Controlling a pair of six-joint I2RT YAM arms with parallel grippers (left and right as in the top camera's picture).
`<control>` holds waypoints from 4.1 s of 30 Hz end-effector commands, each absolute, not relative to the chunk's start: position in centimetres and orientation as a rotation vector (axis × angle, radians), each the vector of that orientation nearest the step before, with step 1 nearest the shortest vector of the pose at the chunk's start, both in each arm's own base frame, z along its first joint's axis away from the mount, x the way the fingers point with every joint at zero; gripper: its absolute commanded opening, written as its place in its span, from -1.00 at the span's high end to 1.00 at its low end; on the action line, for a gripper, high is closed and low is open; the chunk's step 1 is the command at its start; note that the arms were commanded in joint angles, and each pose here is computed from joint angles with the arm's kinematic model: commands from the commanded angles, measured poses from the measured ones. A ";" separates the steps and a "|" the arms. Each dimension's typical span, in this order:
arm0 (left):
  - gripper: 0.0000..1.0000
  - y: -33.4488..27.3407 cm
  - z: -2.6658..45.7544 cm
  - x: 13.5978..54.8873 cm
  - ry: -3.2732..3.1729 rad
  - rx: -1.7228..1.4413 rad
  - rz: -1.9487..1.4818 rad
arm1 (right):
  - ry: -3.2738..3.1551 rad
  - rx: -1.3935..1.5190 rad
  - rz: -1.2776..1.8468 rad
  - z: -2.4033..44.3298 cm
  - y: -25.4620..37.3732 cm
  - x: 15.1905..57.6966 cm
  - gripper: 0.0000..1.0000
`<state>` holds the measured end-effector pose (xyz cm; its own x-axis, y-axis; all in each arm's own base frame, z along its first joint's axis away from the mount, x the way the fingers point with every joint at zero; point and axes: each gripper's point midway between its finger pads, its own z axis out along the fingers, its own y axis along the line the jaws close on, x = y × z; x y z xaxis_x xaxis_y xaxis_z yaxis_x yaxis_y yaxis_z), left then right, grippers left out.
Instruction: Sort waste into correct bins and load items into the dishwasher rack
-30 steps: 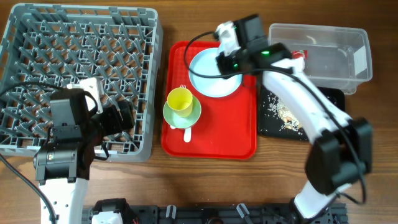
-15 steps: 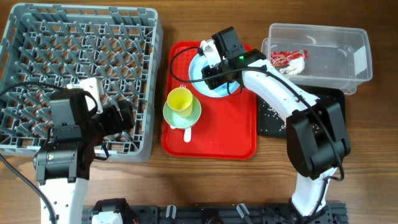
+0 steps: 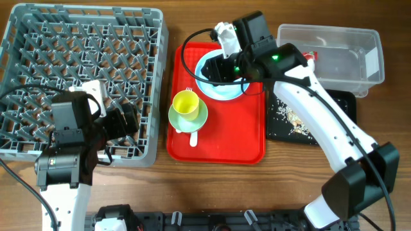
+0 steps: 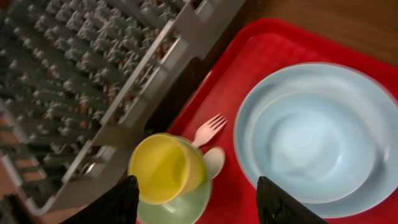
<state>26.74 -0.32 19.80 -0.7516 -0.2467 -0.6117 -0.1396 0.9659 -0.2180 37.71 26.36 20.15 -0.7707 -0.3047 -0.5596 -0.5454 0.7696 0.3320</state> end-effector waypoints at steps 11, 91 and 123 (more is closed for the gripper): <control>-1.00 -0.6 20.6 27.0 2.412 -0.233 -0.212 | 2.854 -0.513 0.592 11.2 28.2 32.4 -0.16; -0.94 -19.5 30.7 29.0 1.941 0.472 -1.731 | 2.251 -0.633 1.575 29.7 27.7 32.3 0.91; -0.06 -20.7 32.1 29.8 1.862 0.513 -1.656 | 2.284 -0.619 1.594 29.4 27.6 31.8 0.87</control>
